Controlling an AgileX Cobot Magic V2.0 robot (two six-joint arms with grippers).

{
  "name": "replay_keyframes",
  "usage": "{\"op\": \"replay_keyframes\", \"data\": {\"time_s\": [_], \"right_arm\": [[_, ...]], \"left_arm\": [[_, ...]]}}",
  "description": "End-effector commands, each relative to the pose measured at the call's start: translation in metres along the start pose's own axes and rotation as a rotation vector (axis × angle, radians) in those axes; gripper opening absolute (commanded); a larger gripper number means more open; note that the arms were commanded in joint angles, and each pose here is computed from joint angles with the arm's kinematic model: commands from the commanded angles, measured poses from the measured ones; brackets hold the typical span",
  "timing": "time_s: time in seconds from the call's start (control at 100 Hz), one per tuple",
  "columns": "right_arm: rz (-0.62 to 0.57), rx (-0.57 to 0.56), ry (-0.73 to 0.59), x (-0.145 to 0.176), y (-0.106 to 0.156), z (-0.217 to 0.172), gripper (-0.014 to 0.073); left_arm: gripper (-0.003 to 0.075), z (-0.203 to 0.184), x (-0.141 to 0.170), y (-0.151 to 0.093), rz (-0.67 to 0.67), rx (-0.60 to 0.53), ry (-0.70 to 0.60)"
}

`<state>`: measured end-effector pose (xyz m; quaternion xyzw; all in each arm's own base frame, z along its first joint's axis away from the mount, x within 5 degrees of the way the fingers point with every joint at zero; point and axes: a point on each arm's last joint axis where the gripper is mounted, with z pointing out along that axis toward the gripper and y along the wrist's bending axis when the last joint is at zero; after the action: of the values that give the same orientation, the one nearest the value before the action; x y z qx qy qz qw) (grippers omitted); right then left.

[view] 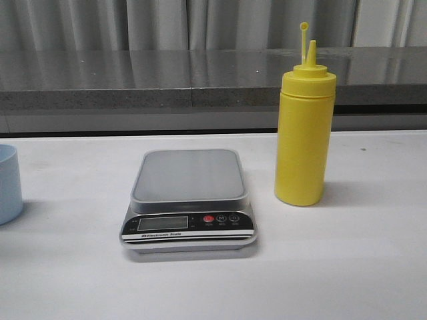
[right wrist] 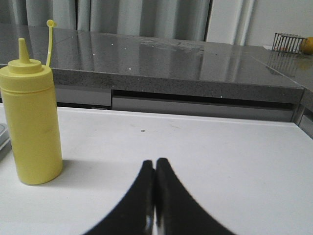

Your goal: Pour seasoning into cup on scale with both arms

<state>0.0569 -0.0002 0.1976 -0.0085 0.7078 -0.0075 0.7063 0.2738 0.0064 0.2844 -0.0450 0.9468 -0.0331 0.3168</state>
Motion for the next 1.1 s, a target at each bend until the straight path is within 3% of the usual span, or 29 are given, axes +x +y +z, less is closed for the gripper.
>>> {"op": "replay_keyframes", "data": {"time_s": [0.0,0.16,0.5,0.69,1.09], "right_arm": [[0.003,-0.002,-0.094,-0.008,0.0,-0.002,-0.012],[0.003,-0.002,-0.094,-0.008,0.0,-0.002,-0.012],[0.003,-0.002,-0.094,-0.008,0.0,-0.002,-0.012],[0.003,-0.002,-0.094,-0.008,0.0,-0.002,-0.012],[0.003,-0.002,-0.094,-0.008,0.0,-0.002,-0.012]], "left_arm": [[0.0444,-0.014,-0.016,-0.003,-0.013,0.017,-0.123],[0.0444,-0.012,-0.017,-0.004,-0.022,0.022,-0.135],[0.0444,0.032,-0.011,-0.007,-0.03,0.03,-0.007],[0.0444,0.052,-0.008,-0.018,0.003,0.047,0.027],[0.0426,0.078,-0.003,-0.017,-0.001,0.038,0.082]]}}
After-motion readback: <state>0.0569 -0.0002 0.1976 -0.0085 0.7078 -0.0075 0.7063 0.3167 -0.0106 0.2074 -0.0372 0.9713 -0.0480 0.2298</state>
